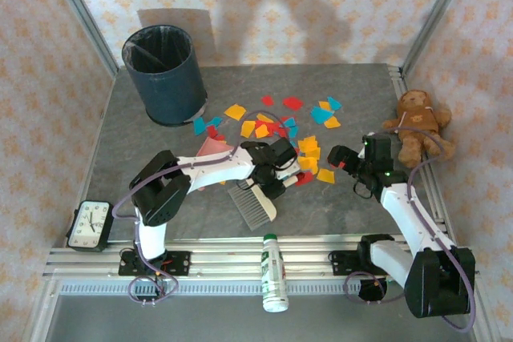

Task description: Sweep away the paper scraps from the table

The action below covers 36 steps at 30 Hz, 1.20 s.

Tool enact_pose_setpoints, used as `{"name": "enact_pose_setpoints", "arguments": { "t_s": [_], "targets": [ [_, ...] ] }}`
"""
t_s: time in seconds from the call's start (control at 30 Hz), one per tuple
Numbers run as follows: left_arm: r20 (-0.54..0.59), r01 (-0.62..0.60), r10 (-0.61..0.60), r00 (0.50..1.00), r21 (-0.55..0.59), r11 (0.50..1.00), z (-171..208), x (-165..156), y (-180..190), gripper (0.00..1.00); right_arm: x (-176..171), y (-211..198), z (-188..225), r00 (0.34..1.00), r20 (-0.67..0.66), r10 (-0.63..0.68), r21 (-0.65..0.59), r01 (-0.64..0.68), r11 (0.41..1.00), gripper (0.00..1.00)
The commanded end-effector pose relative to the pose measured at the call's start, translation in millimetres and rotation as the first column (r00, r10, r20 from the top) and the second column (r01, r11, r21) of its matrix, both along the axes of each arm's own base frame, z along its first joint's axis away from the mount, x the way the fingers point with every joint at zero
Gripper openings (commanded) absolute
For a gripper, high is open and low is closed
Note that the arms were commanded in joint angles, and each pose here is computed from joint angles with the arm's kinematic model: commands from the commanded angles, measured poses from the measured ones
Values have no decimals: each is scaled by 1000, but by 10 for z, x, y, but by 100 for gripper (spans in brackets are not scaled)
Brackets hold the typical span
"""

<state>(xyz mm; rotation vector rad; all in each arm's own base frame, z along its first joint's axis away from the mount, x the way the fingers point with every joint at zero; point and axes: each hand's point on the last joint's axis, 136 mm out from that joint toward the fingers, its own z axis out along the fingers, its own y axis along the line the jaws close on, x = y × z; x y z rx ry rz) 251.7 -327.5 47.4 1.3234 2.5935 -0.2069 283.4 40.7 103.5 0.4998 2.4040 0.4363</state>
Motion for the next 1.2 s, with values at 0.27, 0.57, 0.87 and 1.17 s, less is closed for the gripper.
{"name": "enact_pose_setpoints", "arguments": {
  "t_s": [0.27,0.57,0.87,1.17],
  "targets": [
    [-54,52,-49,997,74,996,-225,-109,5,33,19,-16,60,1000,1,-21,-6,21,1000,99],
    [-55,56,-50,997,111,992,-335,-126,39,26,11,-11,27,1000,-10,-23,-3,23,1000,99],
    [0,15,-15,1000,43,999,-223,-78,-15,6,27,110,69,1000,-1,16,55,-16,998,99],
    [159,-48,66,985,-112,993,232,97,-68,5,107,524,282,986,69,154,242,-167,956,88]
  ]
}}
